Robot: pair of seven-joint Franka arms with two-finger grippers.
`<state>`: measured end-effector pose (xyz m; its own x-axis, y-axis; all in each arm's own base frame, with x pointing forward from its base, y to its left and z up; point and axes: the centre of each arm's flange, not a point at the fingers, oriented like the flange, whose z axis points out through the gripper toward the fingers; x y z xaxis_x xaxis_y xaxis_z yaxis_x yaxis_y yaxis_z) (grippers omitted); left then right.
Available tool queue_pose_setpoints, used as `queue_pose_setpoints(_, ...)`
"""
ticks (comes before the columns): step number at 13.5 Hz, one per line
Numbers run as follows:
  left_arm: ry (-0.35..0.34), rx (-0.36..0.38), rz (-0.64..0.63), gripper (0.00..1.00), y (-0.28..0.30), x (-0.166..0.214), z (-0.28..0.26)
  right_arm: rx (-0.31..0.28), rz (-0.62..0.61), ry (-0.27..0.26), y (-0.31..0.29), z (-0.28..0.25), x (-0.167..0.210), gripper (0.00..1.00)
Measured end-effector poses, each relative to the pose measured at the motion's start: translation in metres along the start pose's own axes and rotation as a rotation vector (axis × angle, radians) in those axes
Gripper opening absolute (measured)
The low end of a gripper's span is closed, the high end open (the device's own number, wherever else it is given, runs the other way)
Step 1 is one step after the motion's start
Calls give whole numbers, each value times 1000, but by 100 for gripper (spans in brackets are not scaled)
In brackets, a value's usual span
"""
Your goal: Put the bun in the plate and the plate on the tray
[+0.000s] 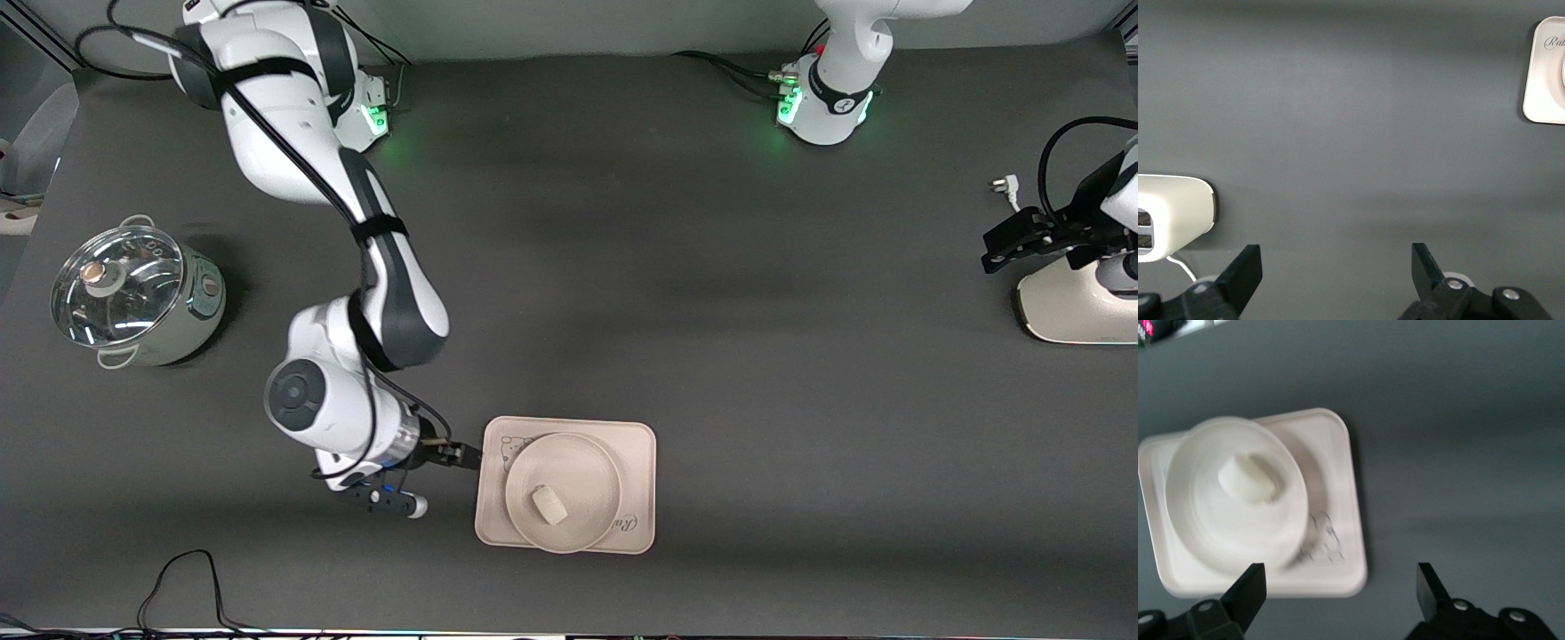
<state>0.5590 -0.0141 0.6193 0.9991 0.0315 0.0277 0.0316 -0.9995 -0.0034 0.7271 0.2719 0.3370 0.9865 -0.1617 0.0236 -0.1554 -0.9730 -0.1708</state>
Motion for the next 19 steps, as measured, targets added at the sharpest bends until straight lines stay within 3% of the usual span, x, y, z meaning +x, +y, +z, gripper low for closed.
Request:
queue_pose_setpoints(6, 0, 0, 1, 100, 0, 0, 0, -77, -137, -13, 98, -145, -13, 100)
queue_pose_setpoints(10, 0, 0, 1, 100, 0, 0, 0, -84, -123, -37, 135, -219, -39, 100)
queue_pose_setpoints(13, 0, 0, 1, 100, 0, 0, 0, -128, -135, -28, 163, -255, -48, 100)
queue_pose_setpoints(19, 0, 0, 1, 100, 0, 0, 0, -129, -138, -75, 221, -288, -88, 100)
